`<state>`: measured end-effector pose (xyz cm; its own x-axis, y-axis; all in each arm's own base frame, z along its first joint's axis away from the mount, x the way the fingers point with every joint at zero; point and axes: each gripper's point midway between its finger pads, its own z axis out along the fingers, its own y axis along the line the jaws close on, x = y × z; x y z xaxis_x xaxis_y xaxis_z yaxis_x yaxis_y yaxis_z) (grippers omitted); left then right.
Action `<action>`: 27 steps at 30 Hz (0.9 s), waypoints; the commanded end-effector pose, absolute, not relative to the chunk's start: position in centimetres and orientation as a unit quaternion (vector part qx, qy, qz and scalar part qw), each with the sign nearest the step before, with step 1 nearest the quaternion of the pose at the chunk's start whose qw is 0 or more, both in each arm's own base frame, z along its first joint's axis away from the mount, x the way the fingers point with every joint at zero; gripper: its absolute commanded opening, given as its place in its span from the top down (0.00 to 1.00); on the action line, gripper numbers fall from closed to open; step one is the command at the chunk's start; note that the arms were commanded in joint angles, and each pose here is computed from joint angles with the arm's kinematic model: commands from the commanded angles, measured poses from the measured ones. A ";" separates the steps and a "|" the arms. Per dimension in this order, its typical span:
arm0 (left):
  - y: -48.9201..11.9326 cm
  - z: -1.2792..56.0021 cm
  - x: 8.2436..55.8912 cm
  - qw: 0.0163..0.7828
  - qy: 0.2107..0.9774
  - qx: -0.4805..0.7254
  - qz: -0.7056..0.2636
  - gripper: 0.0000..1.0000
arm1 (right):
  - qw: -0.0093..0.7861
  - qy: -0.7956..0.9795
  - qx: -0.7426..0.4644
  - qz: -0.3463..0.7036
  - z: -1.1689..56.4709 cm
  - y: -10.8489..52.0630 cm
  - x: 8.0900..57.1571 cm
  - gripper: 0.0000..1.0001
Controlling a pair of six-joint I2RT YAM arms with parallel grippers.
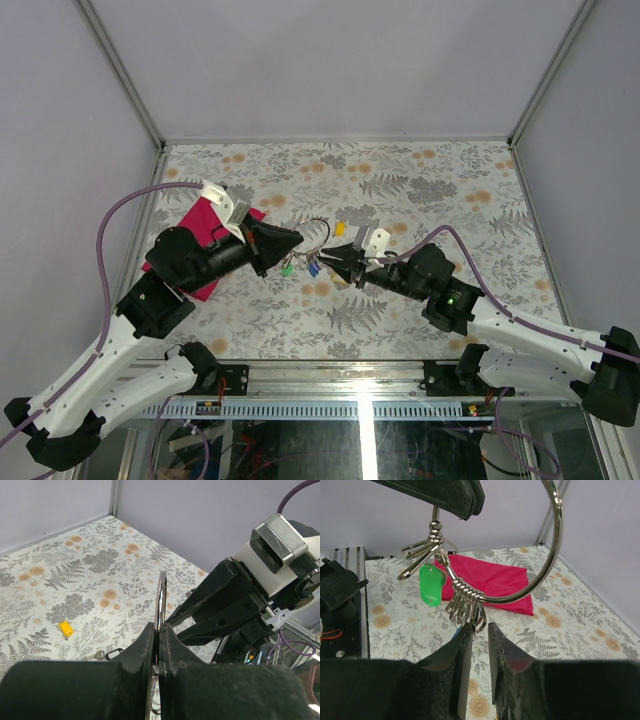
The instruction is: Put the keys on the keyring
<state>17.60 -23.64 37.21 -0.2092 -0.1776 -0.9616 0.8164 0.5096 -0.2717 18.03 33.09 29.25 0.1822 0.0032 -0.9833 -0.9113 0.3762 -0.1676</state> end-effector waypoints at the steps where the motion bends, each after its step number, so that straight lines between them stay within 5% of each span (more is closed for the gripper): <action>1: -23.8 39.3 17.4 0.598 0.619 0.245 -0.446 1.00 | 0.676 0.504 -0.397 0.362 32.5 33.0 18.5 0.75; 27: -24.0 39.3 17.5 0.597 0.619 0.244 -0.449 1.00 | 0.687 0.496 -0.374 0.378 33.4 33.5 18.8 0.66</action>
